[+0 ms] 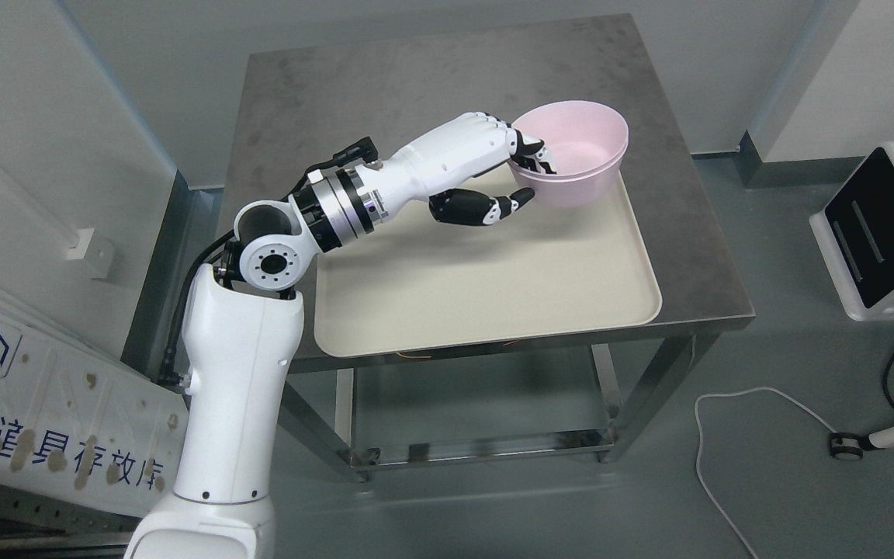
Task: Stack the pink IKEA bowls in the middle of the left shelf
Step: 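Lift the stacked pink bowls off the tray with the left hand, then hold the stacked bowls up while turning toward the blue bin shelf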
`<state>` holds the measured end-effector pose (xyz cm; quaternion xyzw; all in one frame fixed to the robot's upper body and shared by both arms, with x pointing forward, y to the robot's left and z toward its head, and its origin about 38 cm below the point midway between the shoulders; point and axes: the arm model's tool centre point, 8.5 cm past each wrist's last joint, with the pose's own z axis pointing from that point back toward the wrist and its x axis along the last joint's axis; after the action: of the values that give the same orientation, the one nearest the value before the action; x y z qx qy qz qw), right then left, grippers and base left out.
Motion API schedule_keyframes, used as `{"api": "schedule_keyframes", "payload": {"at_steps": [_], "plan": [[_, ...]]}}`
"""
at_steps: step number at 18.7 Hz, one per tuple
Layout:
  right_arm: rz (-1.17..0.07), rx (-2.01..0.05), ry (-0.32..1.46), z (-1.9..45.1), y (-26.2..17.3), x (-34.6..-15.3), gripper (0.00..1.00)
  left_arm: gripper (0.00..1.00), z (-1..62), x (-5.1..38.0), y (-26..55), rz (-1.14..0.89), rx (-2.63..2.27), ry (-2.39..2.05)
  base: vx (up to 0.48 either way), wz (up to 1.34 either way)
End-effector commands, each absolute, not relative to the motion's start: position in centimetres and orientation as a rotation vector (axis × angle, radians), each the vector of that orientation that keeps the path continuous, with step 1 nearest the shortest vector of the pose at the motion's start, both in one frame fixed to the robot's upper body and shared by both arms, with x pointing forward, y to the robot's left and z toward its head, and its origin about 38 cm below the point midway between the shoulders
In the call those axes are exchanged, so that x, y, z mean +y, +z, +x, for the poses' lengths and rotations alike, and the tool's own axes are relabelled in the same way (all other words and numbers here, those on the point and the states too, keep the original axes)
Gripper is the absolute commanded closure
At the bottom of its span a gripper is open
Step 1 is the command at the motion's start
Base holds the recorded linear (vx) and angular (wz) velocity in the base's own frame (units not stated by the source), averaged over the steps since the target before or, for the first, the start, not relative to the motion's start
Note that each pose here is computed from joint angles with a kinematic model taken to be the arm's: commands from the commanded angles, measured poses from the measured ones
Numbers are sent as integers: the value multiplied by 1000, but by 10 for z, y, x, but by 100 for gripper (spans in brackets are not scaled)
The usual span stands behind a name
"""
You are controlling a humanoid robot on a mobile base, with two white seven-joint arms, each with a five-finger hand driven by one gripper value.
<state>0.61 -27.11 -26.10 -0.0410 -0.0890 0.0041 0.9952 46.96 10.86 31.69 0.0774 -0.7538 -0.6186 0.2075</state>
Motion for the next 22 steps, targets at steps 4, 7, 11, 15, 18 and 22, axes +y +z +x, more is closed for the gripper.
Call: {"api": "schedule_keyframes", "payload": {"at_steps": [4,7,11,15,18,22], "plan": [[-101,-178,7,6,-260,-283,0,99,471,146,335,302,-2158,-1615,0,0],[-101,-178,7,6,-260,-283,0,99,471,146,335,303,-2152,-1623,0,0],[-101,-178,7,6,-260,-283,0,99,471,151,335,308,-2144,-1616,0,0],[-101,-178,7,6,-260,-283,0,99,472,152,334,308,-2141,-1612,0,0],[-101,-178,7,6,-260,-283,0,99,471,152,330,303,-2134,-1614,0,0],[-101,-178,7,6,-260,-283,0,99,471,153,329,301,-2133,-1613,-14,0]]}}
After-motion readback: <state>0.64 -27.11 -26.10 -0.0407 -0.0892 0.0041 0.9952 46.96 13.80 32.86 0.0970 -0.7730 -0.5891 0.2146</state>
